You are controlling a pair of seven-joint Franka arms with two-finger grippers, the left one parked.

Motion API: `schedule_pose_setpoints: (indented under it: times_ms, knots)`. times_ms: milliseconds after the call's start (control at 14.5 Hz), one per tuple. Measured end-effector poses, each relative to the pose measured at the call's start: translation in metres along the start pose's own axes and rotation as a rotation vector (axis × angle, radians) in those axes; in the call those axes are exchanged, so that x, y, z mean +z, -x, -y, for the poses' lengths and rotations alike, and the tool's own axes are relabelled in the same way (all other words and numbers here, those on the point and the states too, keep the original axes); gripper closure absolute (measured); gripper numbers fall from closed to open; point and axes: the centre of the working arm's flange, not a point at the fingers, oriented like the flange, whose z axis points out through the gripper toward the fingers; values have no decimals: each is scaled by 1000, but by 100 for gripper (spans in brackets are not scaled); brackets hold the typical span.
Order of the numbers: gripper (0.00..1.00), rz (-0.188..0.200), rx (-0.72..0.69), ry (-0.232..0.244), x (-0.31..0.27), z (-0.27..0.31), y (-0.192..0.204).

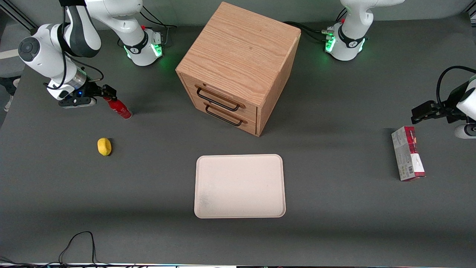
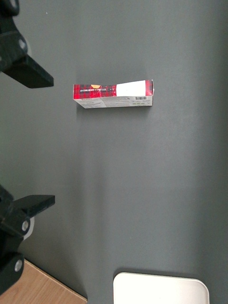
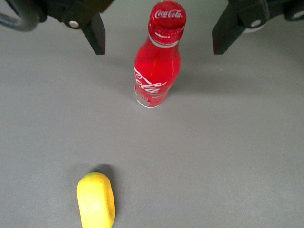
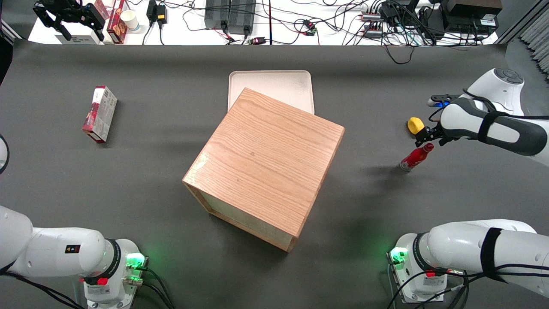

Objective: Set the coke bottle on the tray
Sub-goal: 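Lower the open right gripper around the bottle's neck, then close the right gripper on the bottle neck and lift it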

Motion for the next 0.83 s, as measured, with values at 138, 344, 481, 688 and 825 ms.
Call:
schedule_pose_setpoints:
  times_ms: [138, 344, 481, 688, 825]
  knots:
    - [0, 6, -2, -1, 2, 1, 2]
    - [0, 19, -3, -3, 5, 2, 4]
    - [0, 29, -3, -5, 6, 2, 5]
    - [4, 30, -3, -5, 6, 2, 5]
    - [26, 30, -4, -5, 6, 2, 5]
